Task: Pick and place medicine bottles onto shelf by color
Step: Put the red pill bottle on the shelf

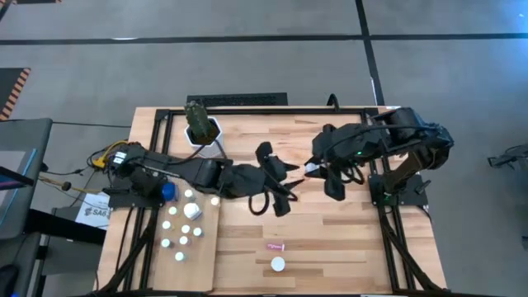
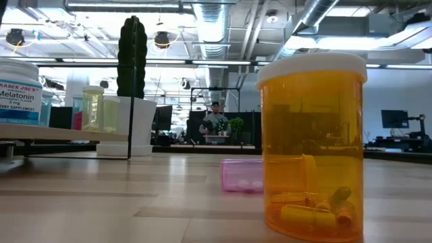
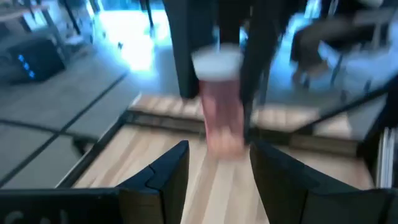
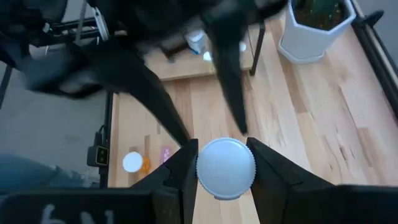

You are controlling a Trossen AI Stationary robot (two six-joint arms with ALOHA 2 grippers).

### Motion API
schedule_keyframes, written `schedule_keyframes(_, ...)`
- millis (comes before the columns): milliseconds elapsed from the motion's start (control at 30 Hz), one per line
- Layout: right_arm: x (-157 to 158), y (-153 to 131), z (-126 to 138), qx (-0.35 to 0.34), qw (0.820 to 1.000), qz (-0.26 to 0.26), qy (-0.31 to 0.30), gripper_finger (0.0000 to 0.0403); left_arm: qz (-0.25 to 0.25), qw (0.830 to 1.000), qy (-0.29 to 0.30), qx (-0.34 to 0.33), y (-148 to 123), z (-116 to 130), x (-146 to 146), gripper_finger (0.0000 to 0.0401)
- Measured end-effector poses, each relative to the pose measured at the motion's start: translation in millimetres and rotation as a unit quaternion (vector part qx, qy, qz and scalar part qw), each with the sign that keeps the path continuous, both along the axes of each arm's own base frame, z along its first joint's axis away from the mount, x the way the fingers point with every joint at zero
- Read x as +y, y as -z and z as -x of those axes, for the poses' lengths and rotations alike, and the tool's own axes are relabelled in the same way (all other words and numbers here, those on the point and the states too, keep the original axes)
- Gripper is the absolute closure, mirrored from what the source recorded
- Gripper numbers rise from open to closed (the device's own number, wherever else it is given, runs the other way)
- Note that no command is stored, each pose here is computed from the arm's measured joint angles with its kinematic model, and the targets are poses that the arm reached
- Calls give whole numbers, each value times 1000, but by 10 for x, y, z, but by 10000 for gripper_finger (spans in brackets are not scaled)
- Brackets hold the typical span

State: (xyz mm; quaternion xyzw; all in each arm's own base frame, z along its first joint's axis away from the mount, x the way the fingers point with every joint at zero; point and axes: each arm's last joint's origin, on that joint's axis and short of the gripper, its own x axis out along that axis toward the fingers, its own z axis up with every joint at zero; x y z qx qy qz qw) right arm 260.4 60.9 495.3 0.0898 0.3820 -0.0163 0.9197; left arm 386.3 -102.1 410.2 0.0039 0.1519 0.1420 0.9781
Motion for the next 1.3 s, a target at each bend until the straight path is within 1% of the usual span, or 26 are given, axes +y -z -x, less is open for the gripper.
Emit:
schedule_keyframes(33, 1, -13, 30, -1, 1000, 1, -3, 264, 5, 1000, -2, -15, -11, -44, 38, 244)
schedule_keyframes(100, -10, -49, 90, -8, 1000, 5, -10, 266, 5, 1000, 6, -13, 13, -80, 78, 244)
schedule_keyframes(200, -28, -94, 159, -18, 1000, 11, -20, 267, 25, 997, 50, -57, -26, -201, 140, 244)
schedule_keyframes(267, -32, -104, 176, -21, 999, 17, -28, 267, 32, 995, 68, -71, -7, -264, 168, 243)
schedule_keyframes(333, -35, -116, 192, -25, 999, 23, -34, 265, 35, 993, 68, -84, 12, -327, 218, 244)
schedule_keyframes(467, -39, -118, 194, -26, 998, 35, -45, 263, 36, 993, 57, -97, 18, -380, 300, 244)
schedule_keyframes(667, -37, -122, 186, -31, 997, 48, -56, 267, 35, 993, 52, -98, 26, -393, 337, 246)
schedule_keyframes(767, -40, -121, 184, -31, 996, 53, -60, 266, 29, 993, 53, -100, 19, -394, 337, 264)
schedule_keyframes(933, -46, -131, 203, -33, 996, 54, -59, 261, 24, 993, 60, -102, 11, -396, 333, 317)
schedule_keyframes(1033, -47, -128, 208, -30, 996, 54, -59, 261, 27, 992, 69, -102, 11, -397, 331, 342)
schedule_keyframes(1133, -41, -121, 220, -24, 997, 44, -51, 261, 29, 991, 80, -104, 7, -399, 327, 348)
schedule_keyframes(1300, -31, -99, 245, -7, 999, 30, -38, 247, 30, 991, 81, -107, 6, -401, 325, 329)
